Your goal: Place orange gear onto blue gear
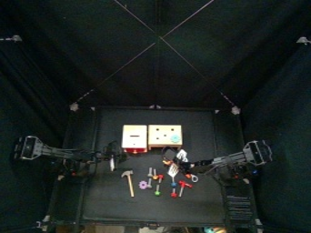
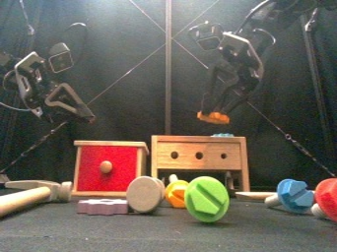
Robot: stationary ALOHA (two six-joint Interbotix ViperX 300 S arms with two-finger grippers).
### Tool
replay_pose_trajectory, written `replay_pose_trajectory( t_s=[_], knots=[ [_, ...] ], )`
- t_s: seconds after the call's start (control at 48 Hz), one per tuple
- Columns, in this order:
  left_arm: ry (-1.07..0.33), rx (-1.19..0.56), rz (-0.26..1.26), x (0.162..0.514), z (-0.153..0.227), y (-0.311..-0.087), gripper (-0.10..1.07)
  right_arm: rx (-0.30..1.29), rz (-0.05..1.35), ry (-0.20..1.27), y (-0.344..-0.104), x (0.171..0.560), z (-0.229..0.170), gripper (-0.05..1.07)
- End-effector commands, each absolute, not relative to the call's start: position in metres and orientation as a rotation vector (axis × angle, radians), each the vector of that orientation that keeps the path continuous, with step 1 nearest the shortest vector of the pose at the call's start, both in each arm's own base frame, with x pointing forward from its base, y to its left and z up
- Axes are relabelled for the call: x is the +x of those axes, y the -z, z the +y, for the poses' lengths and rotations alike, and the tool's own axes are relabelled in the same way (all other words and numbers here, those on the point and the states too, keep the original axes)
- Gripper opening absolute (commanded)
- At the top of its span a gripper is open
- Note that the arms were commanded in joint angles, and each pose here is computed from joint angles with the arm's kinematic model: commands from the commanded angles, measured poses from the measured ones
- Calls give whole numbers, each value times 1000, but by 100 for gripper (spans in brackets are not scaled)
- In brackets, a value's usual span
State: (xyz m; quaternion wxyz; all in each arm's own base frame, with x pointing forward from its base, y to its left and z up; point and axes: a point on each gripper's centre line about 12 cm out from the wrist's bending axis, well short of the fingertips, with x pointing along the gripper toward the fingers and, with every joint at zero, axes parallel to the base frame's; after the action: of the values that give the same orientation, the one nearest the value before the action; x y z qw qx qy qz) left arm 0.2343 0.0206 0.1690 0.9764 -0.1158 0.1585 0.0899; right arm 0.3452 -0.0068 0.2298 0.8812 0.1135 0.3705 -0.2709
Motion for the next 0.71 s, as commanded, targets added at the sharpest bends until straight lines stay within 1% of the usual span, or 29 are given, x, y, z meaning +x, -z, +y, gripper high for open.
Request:
replay_pose_trajectory(
  t_s=[0.0, 0.062, 0.354, 0.688],
  knots=[
    [-182, -235, 293, 240, 22, -177, 46, 321, 718, 644, -258, 338, -27, 63],
    [-182, -235, 293, 240, 22, -177, 46, 358, 719, 696, -263, 332, -40, 63],
    [-182, -235, 293, 240, 22, -177, 46, 418, 679, 811, -273, 323, -80, 63],
    [-182, -233, 290, 240, 22, -177, 46, 451, 691, 904, -265, 313, -108, 64]
  ],
)
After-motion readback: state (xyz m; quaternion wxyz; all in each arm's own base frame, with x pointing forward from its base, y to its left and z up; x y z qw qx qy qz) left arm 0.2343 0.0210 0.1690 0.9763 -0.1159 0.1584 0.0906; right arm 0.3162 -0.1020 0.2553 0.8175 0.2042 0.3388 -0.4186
